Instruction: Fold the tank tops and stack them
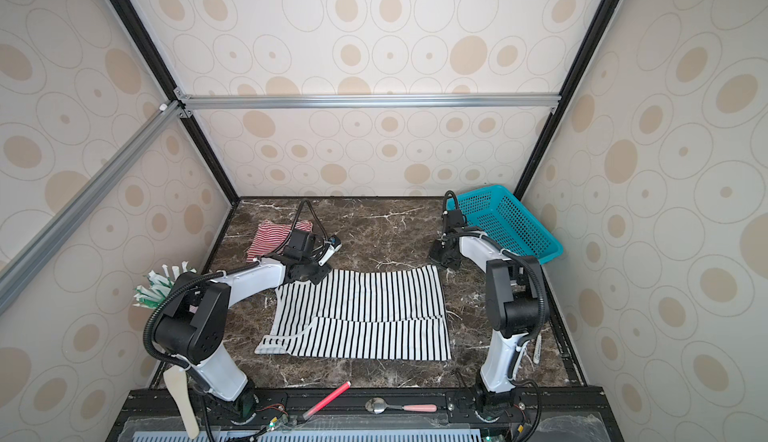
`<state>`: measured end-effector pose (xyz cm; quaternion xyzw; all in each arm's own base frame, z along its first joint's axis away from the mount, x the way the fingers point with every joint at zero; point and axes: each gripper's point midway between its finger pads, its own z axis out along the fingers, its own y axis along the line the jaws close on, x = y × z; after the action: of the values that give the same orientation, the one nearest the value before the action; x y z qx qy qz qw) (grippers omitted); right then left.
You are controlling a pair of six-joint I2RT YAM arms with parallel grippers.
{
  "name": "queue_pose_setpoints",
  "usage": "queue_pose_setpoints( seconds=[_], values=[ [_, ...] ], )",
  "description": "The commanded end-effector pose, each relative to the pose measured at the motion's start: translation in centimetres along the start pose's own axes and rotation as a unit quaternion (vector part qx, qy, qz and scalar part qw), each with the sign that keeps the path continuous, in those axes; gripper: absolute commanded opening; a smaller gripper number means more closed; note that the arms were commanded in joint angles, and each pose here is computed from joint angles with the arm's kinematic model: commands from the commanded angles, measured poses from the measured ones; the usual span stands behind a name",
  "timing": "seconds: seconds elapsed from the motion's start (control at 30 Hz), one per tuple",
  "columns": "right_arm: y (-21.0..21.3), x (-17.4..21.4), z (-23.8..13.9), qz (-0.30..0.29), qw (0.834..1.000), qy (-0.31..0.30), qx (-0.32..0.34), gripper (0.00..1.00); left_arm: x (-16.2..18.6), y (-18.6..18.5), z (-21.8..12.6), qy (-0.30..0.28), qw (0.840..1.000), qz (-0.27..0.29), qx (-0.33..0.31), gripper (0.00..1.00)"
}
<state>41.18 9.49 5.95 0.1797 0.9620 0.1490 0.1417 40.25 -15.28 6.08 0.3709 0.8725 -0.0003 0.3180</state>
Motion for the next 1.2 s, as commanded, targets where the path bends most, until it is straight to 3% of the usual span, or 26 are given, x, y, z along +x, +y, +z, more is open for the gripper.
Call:
queue_pose_setpoints(
  seconds=[0.0,0.53,0.63,0.8,1.17],
  values=[
    [0.1,0.7,-0.5,-0.01,1.0,0.003,-0.002,0.0,-1.1,1.2,0.4,-0.006,1.0,-0.015,-0.001,0.47],
    [0.3,1.1,-0.7,-0.021,1.0,0.006,0.0,0.0,1.0,0.1,2.6,0.018,0.998,-0.026,0.053,0.38],
    [0.5,1.0,-0.8,-0.023,1.0,0.006,-0.002,0.0,1.1,0.1,3.0,0.021,0.998,-0.025,0.053,0.32],
    [0.6,1.0,-1.0,-0.026,1.0,0.005,-0.002,0.0,1.1,0.1,3.0,0.021,0.998,-0.022,0.055,0.03],
    [0.7,1.9,-3.3,-0.051,0.998,-0.023,-0.024,0.0,-0.6,-0.2,-2.0,-0.038,0.998,-0.014,0.05,0.0]
  ],
)
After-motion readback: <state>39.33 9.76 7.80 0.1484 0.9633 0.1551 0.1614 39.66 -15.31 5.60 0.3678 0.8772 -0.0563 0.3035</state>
